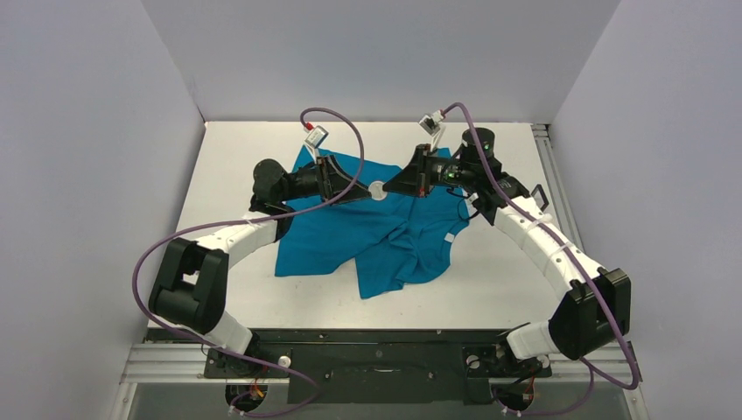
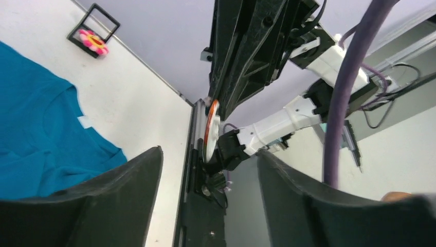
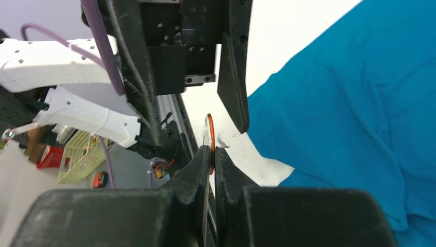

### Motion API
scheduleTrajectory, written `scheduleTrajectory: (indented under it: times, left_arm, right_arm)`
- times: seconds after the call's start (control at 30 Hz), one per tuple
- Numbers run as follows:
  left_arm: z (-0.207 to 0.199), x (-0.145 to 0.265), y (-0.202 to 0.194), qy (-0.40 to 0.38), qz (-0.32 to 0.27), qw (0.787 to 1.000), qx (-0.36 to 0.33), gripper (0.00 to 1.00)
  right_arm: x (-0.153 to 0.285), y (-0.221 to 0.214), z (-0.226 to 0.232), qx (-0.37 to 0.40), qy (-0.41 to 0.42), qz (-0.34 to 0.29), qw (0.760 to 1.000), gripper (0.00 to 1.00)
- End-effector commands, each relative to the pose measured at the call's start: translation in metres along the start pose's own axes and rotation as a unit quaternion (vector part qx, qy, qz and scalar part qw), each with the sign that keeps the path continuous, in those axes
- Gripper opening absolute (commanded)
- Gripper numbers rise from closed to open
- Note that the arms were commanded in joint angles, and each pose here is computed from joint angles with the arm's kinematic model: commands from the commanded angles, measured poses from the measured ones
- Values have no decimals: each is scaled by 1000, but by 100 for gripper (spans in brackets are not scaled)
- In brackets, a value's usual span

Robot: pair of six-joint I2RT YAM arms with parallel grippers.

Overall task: Remove the brooch from the garment
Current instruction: Place the brooch in the brooch box.

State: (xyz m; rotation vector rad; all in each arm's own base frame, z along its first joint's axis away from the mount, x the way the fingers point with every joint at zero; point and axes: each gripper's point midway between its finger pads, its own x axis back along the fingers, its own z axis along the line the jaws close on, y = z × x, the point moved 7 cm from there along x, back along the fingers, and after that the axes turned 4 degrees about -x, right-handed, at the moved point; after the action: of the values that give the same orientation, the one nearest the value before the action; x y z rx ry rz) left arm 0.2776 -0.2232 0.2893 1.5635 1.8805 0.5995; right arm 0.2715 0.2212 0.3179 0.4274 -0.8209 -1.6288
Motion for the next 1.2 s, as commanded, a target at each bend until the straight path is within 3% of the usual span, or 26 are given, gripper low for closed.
scheduleTrajectory:
  times: [0.0, 0.07, 0.1, 0.13, 0.3, 0.53, 0.63, 0.7, 0.83, 1.17]
  left_arm:
    - [0, 7, 16, 35, -19, 998, -43, 88]
    - [11, 15, 19, 78, -25, 995, -57, 98]
    - [16, 18, 20, 103, -16, 992, -72, 97]
    - [21, 22, 22, 128, -22, 989, -77, 97]
    - [34, 34, 26, 241, 10, 963, -122, 96]
    - [63, 51, 33, 415, 52, 903, -101, 96]
    - [68, 51, 39, 441, 52, 889, -113, 96]
    - [70, 49, 40, 443, 53, 888, -114, 96]
    - [72, 45, 38, 438, 61, 891, -102, 96]
    - [72, 47, 35, 446, 64, 887, -101, 96]
  right_arm:
    - [24, 15, -24, -2, -68, -31, 997, 0]
    - [44, 12, -44, 7, -139, -17, 990, 0]
    - [53, 15, -49, 51, -160, -10, 986, 0]
    - [68, 8, -61, 34, -209, 6, 977, 0]
    - [136, -5, -96, 90, -366, 78, 923, 0]
    - [245, -17, -143, 95, -596, 176, 778, 0]
    - [271, -10, -163, 96, -669, 185, 714, 0]
    - [277, -5, -174, 97, -690, 194, 691, 0]
    - [279, 4, -198, 105, -713, 193, 666, 0]
    - [272, 9, -242, 117, -705, 232, 660, 0]
